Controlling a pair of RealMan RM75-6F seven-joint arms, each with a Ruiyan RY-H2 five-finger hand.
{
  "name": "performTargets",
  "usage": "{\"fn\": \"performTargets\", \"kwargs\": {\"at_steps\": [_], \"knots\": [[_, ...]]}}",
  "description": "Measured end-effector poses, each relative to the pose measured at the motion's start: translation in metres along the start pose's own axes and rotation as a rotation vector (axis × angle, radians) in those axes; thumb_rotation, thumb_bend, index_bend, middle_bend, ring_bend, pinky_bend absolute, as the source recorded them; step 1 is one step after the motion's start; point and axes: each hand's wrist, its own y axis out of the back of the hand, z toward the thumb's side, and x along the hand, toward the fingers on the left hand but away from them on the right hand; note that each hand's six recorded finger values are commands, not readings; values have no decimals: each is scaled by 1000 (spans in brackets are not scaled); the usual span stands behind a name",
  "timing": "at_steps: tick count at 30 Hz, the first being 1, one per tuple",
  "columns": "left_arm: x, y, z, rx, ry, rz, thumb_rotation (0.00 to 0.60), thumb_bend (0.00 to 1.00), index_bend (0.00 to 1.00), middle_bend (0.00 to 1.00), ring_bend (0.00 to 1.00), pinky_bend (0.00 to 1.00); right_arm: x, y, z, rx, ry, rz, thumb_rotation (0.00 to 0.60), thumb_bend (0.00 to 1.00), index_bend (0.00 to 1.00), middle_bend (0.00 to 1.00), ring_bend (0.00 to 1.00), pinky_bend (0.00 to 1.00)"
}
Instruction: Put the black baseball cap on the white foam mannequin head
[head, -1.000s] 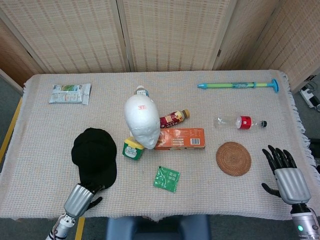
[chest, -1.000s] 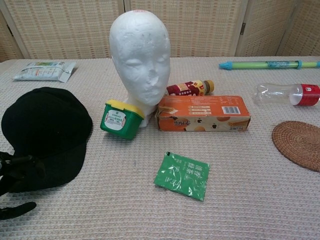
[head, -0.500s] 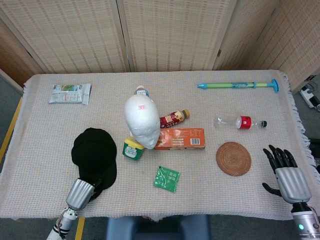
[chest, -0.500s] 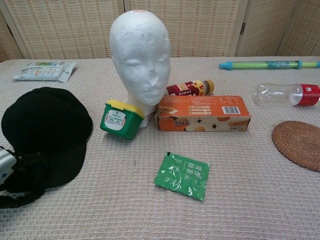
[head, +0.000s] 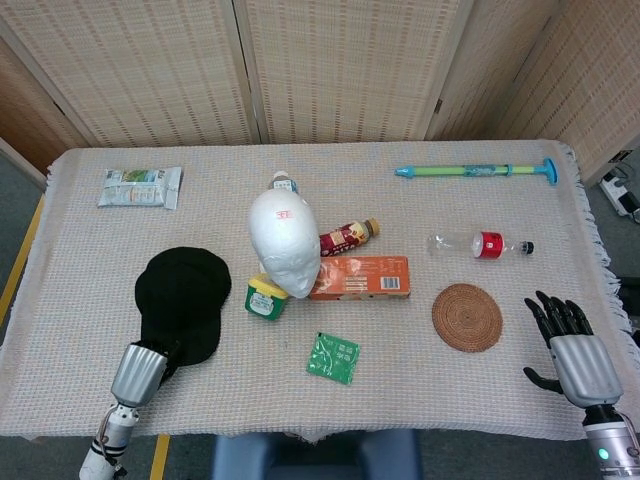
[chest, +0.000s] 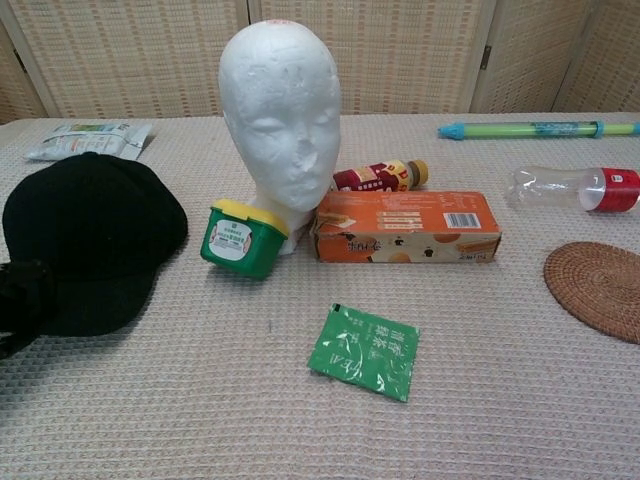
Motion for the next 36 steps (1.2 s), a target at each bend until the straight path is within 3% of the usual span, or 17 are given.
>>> {"fn": "performTargets", "kwargs": {"at_steps": [5,12,21,27,31,36], "knots": [[21,27,-19,23,19,126,600,514,674,1000,904,936,1,0,1,-6,5,3,600,107,0,0,0,0],[68,80,-43,60,20,364,600,523,678,1000,905,936,2,2,3,-12,14,5,600,107,0,0,0,0],[122,128,-35,13,43,563,600,524,681,1000,906,936,5,7,5,-35,29,-1,600,108,0,0,0,0],[160,153,-4,-1,12,631,600,523,683,1000,905,936,6,14,1,-53,21,-16,600,107,0,0,0,0],[179,159,21,0,-31,638,600,523,684,1000,906,936,6,18,-3,-70,13,-23,600,107,0,0,0,0],[202,158,75,-7,-118,624,600,523,685,1000,905,936,6,26,-10,-91,-5,-44,600,107,0,0,0,0]]}}
